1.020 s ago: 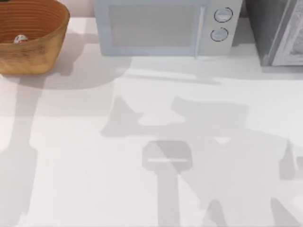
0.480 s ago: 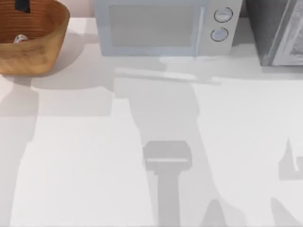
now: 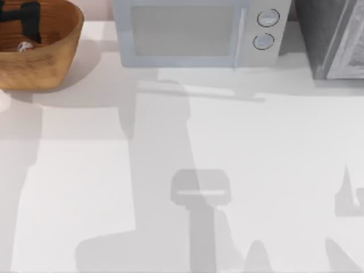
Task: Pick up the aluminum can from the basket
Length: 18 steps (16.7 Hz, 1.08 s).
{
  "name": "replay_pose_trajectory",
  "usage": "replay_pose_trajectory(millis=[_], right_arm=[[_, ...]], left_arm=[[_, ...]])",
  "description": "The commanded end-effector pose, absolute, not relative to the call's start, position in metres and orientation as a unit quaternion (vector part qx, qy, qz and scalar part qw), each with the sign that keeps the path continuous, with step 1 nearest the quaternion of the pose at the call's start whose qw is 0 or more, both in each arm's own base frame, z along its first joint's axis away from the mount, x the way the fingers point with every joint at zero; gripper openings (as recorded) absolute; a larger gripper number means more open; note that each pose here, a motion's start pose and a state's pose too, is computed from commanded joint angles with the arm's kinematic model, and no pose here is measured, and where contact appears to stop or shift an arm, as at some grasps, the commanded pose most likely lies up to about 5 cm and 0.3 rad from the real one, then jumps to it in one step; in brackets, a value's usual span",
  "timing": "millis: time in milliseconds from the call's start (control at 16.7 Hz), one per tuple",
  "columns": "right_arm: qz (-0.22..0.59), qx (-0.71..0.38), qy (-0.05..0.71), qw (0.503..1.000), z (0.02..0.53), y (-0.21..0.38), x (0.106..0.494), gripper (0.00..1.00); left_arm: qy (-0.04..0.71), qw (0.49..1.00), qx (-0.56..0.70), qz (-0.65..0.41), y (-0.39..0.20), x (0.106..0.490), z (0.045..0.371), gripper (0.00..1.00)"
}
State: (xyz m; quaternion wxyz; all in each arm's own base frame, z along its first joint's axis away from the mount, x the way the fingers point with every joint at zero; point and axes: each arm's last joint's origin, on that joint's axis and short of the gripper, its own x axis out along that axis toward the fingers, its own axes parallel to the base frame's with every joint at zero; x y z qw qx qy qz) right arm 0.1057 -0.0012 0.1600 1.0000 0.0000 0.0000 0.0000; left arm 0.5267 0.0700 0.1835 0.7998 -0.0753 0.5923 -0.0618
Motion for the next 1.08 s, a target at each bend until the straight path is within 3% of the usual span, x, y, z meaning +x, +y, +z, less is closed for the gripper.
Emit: replay_pose_trajectory(millis=[300,840,1080], right_arm=[[0.000,0.000,0.000,1.000,0.160,-0.001,0.106,1.00],[0.000,0.000,0.000,1.000,0.160,-0.001,0.106,1.00],[0.000,0.000,0.000,1.000,0.160,-0.001,0.106,1.00]], left_arm=[[0.582,0.808,-0.069,-0.067,0.065,0.528,0.191,1.00],[0.592,0.800,-0.075,-0.062,0.060,0.542,0.136,1.00],[0.592,0.800,-0.075,-0.062,0.059,0.544,0.127,1.00]])
